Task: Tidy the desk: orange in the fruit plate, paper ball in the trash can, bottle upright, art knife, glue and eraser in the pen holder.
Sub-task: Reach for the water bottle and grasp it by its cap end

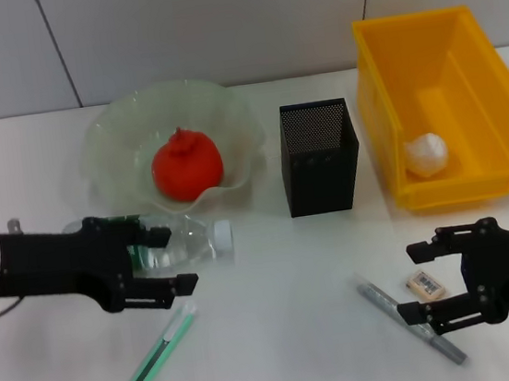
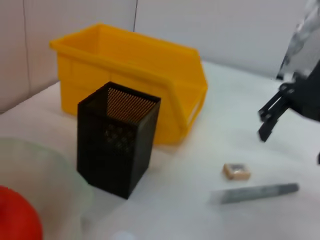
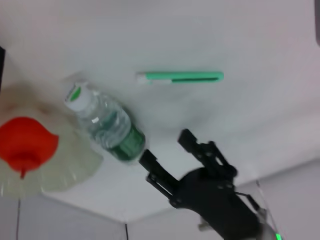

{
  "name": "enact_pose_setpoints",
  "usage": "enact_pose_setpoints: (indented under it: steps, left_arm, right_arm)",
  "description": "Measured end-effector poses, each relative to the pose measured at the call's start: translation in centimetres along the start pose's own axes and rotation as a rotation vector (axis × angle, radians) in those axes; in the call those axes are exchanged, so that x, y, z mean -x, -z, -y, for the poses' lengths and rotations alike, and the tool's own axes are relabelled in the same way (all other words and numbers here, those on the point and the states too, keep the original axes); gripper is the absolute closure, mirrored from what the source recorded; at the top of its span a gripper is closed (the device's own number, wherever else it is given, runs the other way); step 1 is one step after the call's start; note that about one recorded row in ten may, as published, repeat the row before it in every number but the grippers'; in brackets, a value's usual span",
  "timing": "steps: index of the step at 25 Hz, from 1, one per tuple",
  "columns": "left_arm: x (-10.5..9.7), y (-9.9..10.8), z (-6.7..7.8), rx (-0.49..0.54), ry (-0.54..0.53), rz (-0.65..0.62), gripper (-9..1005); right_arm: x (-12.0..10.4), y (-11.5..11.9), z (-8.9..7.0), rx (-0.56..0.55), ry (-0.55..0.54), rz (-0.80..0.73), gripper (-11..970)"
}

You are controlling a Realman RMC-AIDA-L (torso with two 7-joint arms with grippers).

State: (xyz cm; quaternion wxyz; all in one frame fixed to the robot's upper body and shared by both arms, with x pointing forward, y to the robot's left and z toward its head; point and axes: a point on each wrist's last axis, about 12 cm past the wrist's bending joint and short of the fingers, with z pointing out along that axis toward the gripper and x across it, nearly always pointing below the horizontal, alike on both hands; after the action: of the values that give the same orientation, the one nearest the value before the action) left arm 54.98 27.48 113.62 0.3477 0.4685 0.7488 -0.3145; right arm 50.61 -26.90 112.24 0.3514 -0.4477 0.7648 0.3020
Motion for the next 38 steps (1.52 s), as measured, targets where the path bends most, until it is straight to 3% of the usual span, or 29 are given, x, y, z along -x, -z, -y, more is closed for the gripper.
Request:
enact_pose_setpoints:
  steps: [6, 10, 20, 21, 24, 25, 38]
  left_arm:
    - [2.7, -0.5, 0.2, 0.023, -0.084, -0.084, 221]
    - [4.6, -2.1, 0.3, 0.051, -0.195, -0.168, 221]
    - [5.8, -4.6, 0.4, 0.07, -0.302, -0.245, 222]
    - [6.2, -6.0, 0.7, 0.078, -0.352, -0.258, 223]
    - [6.3, -6.5, 0.8, 0.076, -0.365, -0.263, 223]
    - [6.5, -7.7, 0.9, 0.09, -0.402, -0.277, 223]
    - [6.3, -10.7, -0.4, 0.162, -0.472, -0.356, 224]
  right_arm:
    - [-2.0, -0.1, -0.1, 0.019, 0.046, 0.098, 132]
    - [-2.6, -0.4, -0.1, 0.031, 0.047, 0.116, 132]
    - [-3.3, 0.2, -0.1, 0.0, 0.046, 0.185, 132]
    - [-3.3, 0.2, -0.1, -0.002, 0.043, 0.191, 132]
    - [-3.3, 0.3, -0.1, -0.005, 0.035, 0.203, 132]
    - [-3.3, 0.3, -0.1, -0.005, 0.034, 0.205, 132]
    - [-3.2, 0.3, 0.1, -0.005, 0.03, 0.214, 132]
